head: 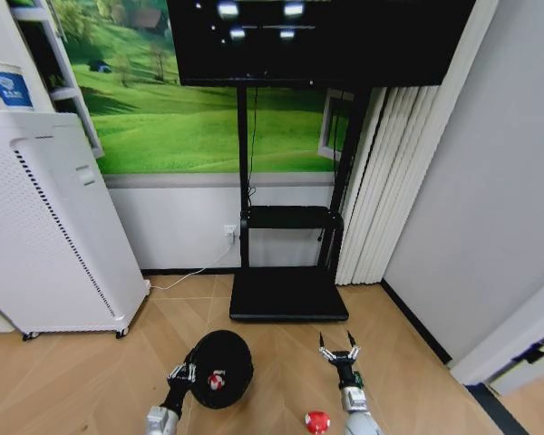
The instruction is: Pick up the trash bin and place the garbage on the floor into it.
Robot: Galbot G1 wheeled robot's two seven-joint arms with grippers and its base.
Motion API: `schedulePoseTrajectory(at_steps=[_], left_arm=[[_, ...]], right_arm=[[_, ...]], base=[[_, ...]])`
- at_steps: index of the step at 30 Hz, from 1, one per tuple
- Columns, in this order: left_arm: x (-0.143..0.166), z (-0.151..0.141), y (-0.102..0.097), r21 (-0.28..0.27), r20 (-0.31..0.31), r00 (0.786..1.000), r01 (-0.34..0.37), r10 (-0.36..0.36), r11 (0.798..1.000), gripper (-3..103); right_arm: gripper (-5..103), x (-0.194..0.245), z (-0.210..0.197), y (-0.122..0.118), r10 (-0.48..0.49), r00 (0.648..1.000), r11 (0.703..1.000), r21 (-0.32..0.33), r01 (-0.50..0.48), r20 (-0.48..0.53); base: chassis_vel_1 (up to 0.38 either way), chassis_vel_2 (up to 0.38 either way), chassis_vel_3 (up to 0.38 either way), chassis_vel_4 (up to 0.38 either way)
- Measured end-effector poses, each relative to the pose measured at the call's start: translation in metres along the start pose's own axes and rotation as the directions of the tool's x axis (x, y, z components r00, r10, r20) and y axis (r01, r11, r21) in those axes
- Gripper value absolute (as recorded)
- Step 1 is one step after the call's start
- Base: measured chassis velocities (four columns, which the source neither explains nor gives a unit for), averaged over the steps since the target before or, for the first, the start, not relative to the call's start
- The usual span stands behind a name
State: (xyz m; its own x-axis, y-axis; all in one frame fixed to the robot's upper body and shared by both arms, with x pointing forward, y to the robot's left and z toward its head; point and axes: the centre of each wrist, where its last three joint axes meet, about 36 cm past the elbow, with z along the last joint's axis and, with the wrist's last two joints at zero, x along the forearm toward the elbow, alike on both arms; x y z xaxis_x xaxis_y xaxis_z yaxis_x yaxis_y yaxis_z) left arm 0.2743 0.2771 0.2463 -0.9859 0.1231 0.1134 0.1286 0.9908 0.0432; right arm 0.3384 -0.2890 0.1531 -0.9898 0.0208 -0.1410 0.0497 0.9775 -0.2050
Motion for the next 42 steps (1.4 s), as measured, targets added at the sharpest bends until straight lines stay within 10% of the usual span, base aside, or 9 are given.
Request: schedulePoseTrajectory(at_steps=[17,27,37,42], left_arm=[[0.020,-0.007,0.008,0.006,0.009,1.000,0.011,-0.011,1.000,7],[0.074,-0.008,0.019,-0.013,-0.045,0.997,0.062,-0.062,0.998,7],[0.135,-0.004,0.016,-0.027,-0.103,0.981,0.161,-0.163,0.987,7],[0.142,-0.005,0.018,-0.032,-0.106,0.979,0.170,-0.172,0.985,7]], right_arm=[[100,0.076,0.019,-0.090,-0.260,0.953,0.940,0.187,0.287,-0.155],[100,0.067,0.026,-0.075,-0.388,0.904,0.900,0.138,0.413,-0.179],[100,0.071,0.055,-0.080,-0.608,0.740,0.731,0.160,0.663,-0.286],[100,0.069,0.066,-0.090,-0.626,0.713,0.700,0.176,0.693,-0.317]], base=[[0.000,0.000,0.000,0.000],[0.000,0.000,0.000,0.000],[0.000,0.000,0.000,0.000],[0.000,0.000,0.000,0.000]])
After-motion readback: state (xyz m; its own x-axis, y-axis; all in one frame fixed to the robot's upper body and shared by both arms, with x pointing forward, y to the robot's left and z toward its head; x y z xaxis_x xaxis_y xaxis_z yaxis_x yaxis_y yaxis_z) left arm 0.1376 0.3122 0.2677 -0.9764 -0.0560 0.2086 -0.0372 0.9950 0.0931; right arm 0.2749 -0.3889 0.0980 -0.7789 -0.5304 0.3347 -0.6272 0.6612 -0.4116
